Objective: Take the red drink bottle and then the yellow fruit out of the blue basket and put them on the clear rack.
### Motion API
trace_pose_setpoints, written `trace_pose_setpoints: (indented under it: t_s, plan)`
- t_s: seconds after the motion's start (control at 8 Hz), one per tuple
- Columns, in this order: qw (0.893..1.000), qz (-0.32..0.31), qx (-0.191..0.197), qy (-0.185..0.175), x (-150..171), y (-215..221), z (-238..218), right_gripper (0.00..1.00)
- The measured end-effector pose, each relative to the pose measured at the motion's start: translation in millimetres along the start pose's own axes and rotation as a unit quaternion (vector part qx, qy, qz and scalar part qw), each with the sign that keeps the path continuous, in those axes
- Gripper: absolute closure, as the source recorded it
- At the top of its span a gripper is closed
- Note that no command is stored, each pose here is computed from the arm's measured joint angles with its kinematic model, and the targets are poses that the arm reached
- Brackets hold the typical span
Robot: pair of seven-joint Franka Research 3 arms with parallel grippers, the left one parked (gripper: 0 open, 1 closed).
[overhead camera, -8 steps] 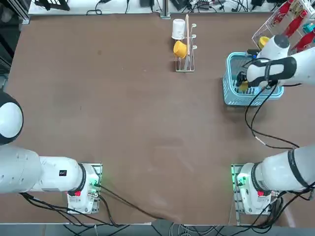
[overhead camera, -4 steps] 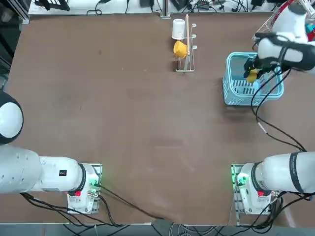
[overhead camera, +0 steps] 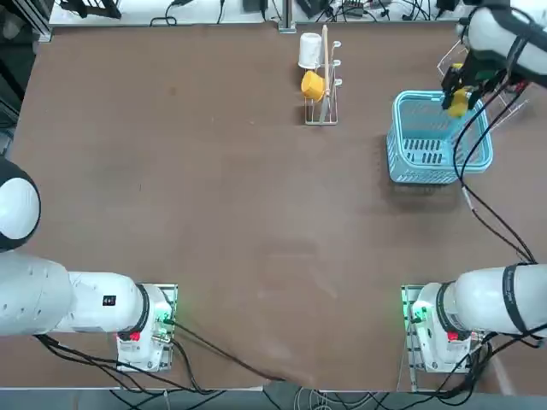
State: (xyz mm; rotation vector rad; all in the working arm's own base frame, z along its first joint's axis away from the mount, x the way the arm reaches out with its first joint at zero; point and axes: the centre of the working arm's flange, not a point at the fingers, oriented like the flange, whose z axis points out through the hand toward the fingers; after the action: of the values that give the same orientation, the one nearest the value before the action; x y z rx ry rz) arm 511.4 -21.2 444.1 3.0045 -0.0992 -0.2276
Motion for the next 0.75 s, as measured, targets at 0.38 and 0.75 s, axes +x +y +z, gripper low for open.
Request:
trace_pose_setpoints:
  t_s: [0.38,0.75]
  plan:
    - [0.994,-0.078,-0.08,-0.012,52.2,10.9,15.5,0.16]
    - [0.977,-0.172,-0.124,-0.036,104.2,38.7,42.9,0.16]
